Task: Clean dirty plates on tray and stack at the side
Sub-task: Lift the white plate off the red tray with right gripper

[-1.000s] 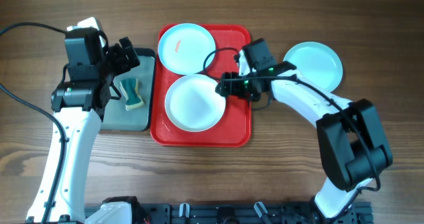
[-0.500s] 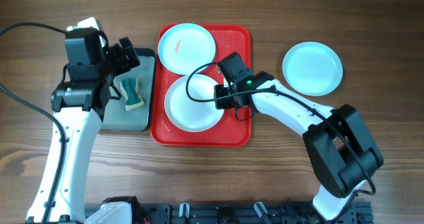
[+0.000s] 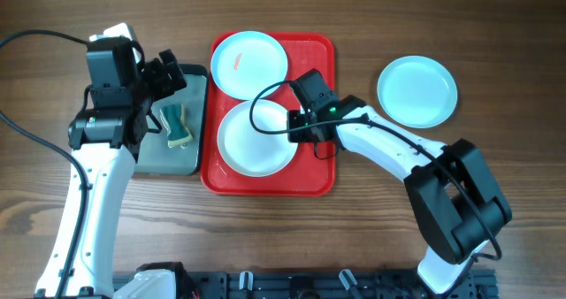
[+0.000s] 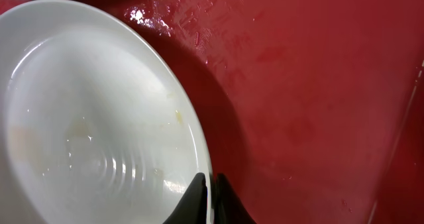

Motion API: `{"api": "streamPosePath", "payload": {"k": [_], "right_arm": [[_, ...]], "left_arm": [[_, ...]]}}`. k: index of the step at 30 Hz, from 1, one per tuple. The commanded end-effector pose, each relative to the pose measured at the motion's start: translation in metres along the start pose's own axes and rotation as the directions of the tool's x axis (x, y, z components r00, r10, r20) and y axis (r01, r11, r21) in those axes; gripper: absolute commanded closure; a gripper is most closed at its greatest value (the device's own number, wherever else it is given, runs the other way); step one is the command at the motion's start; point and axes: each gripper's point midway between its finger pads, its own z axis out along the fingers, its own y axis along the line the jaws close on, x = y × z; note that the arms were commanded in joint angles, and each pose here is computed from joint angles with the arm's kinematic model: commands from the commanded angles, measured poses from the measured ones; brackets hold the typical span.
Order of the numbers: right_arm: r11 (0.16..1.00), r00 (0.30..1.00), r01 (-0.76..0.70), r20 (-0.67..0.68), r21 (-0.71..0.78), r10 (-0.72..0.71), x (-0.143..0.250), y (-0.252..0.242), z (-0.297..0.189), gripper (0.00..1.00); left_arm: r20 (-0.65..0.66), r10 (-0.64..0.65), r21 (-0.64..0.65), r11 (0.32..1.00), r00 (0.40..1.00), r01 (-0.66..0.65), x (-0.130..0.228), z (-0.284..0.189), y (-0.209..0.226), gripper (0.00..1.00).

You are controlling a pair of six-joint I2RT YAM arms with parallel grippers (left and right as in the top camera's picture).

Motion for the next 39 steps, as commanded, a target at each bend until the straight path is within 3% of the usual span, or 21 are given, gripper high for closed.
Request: {"api": "streamPosePath", "payload": {"k": [1, 3, 8, 17, 22, 32, 39], "right_arm": [[0.999, 0.999, -0.027, -0.019, 0.024, 0.027, 0.007, -0.007, 0.006, 0.90], [1.000, 0.999, -0.026, -0.028, 0.017, 0.027, 0.009, -0.006, 0.006, 0.85], [0.999, 0.998, -0.029, -0.058, 0.036, 0.031, 0.016, -0.011, 0.013, 0.86], [0.999, 0.997, -0.032, -0.067, 0.002, 0.032, 0.017, -0.005, 0.019, 0.96], [1.000, 0.999, -0.013, -0.043, -0.012, 0.013, 0.009, -0.001, 0.013, 0.96], [0.997, 0.977, 0.069, 0.203, 0.025, -0.072, -0.048, 0.011, -0.055, 0.96], [0.996, 0.953, 0.085, 0.288, 0.039, -0.093, -0.069, 0.016, -0.071, 0.96]], "left_arm": [[0.000, -0.014, 0.003, 1.000, 1.000, 0.014, -0.001, 0.001, 0.000, 0.00], [0.000, -0.014, 0.003, 1.000, 1.000, 0.014, -0.001, 0.001, 0.000, 0.00], [0.000, -0.014, 0.003, 1.000, 1.000, 0.014, -0.001, 0.001, 0.000, 0.00], [0.000, -0.014, 0.003, 1.000, 1.000, 0.014, -0.001, 0.001, 0.000, 0.00], [0.000, -0.014, 0.003, 1.000, 1.000, 0.014, -0.001, 0.001, 0.000, 0.00], [0.000, -0.014, 0.003, 1.000, 1.000, 0.014, -0.001, 0.001, 0.000, 0.00], [0.000, -0.014, 0.003, 1.000, 1.000, 0.014, -0.001, 0.001, 0.000, 0.00]]}}
